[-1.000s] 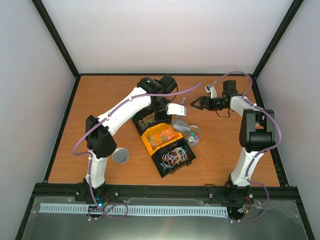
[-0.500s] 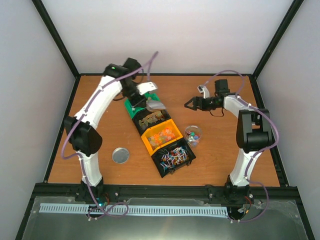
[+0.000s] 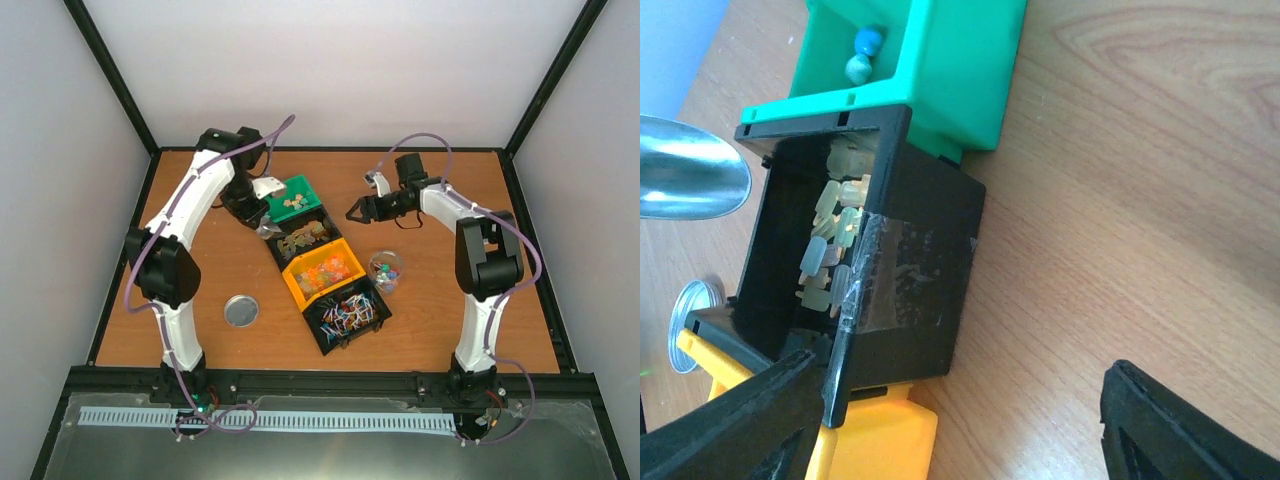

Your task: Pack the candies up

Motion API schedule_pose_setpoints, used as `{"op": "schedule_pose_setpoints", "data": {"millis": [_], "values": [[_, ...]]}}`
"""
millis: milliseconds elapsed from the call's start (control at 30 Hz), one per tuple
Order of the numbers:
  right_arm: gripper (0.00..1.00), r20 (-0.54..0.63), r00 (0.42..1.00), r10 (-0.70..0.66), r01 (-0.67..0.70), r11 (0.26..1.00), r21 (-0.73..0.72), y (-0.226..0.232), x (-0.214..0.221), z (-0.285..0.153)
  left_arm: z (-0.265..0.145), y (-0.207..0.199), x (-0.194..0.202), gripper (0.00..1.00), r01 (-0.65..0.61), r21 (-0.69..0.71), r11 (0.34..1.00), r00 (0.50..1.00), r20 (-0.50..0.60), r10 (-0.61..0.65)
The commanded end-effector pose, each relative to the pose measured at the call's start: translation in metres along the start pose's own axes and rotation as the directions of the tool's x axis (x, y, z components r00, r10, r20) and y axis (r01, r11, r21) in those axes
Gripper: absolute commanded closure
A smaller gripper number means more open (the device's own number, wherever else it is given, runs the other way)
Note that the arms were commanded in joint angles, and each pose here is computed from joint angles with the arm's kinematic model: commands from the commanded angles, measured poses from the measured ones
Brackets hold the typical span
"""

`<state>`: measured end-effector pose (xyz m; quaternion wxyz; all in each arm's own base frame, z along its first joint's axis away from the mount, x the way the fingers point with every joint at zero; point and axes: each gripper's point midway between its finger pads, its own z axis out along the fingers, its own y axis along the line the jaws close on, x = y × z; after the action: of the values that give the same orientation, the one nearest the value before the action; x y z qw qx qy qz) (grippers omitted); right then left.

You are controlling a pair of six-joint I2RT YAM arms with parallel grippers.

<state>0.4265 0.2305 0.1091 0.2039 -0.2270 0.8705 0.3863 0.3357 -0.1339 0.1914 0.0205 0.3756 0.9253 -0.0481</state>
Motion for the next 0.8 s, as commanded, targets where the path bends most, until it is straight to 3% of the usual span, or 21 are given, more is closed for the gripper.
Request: {"op": "schedule_pose_setpoints", "data": {"millis": [0, 333, 767], "values": [[0.26, -0.051, 0.999, -0.014, 0.014, 1.000, -0.008, 0.005, 0.005, 0.017, 0.012, -0.001, 0.015, 0.99, 0.077, -0.031, 0.996, 0.991, -0.103, -0.080], [0.29, -0.110, 0.993, -0.050, 0.047, 0.998, -0.035, 0.017, 0.006, 0.040, 0.037, -0.006, -0.010, 0.99, 0.075, -0.119, 0.990, 0.986, -0.140, -0.092], [0.49, -0.147, 0.987, -0.072, 0.064, 0.996, -0.056, 0.022, 0.012, 0.058, 0.070, 0.012, -0.020, 0.99, 0.037, -0.249, 0.968, 0.972, -0.217, -0.093]]}}
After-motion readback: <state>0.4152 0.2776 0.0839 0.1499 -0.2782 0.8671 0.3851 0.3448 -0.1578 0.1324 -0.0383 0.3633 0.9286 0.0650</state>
